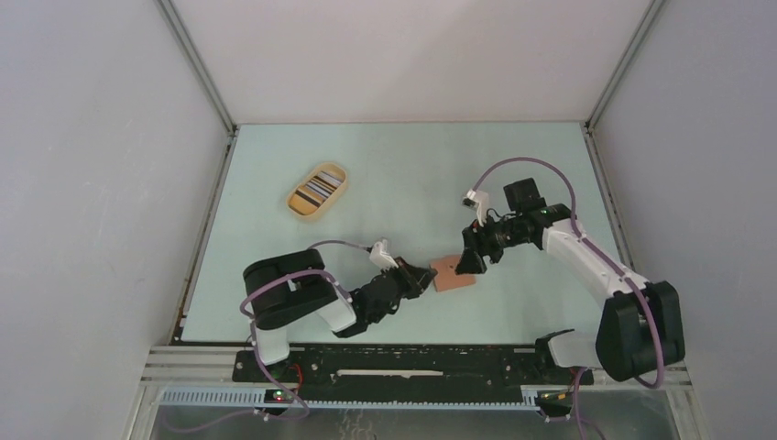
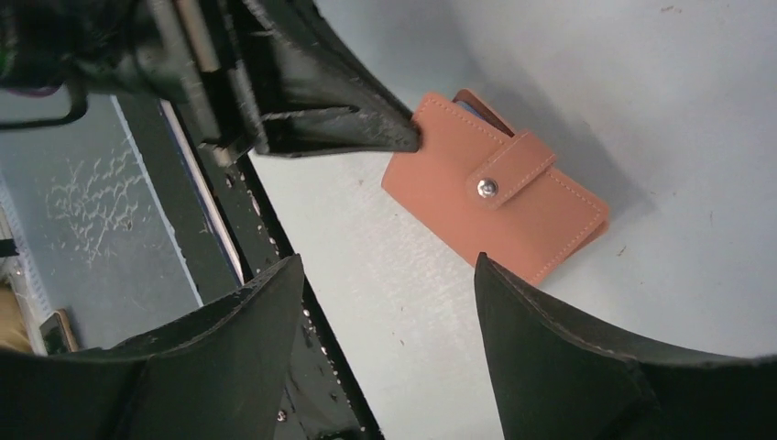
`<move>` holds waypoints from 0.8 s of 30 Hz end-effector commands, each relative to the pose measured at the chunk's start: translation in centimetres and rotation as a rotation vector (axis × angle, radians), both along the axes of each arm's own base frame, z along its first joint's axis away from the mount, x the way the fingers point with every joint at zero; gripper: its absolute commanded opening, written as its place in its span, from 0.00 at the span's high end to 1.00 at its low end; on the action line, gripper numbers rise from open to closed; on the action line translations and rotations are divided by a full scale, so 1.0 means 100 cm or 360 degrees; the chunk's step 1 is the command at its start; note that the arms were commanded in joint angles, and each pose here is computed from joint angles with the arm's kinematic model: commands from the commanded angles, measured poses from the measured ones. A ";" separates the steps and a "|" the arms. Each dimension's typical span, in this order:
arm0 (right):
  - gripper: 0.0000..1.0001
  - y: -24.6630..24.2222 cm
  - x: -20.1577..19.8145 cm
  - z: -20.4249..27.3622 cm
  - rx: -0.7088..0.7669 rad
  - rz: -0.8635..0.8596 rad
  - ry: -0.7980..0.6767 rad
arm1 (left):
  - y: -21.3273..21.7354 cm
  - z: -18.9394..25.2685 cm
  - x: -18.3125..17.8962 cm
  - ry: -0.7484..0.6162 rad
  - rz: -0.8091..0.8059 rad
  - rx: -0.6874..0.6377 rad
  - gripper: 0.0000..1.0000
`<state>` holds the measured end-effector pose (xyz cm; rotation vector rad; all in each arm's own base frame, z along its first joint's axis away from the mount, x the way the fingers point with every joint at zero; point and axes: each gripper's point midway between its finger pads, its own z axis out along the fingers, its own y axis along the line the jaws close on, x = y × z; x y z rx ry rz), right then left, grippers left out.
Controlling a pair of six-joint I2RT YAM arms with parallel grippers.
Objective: Put the credit cards into the card holder
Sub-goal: Move the card holder to the center of the board.
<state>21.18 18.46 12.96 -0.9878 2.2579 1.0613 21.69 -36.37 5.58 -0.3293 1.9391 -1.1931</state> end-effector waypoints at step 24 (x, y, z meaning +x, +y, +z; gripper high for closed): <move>0.40 -0.001 0.040 -0.064 -0.0604 -0.0234 0.0084 | -0.037 0.010 -0.004 0.0063 0.0216 -0.0146 1.00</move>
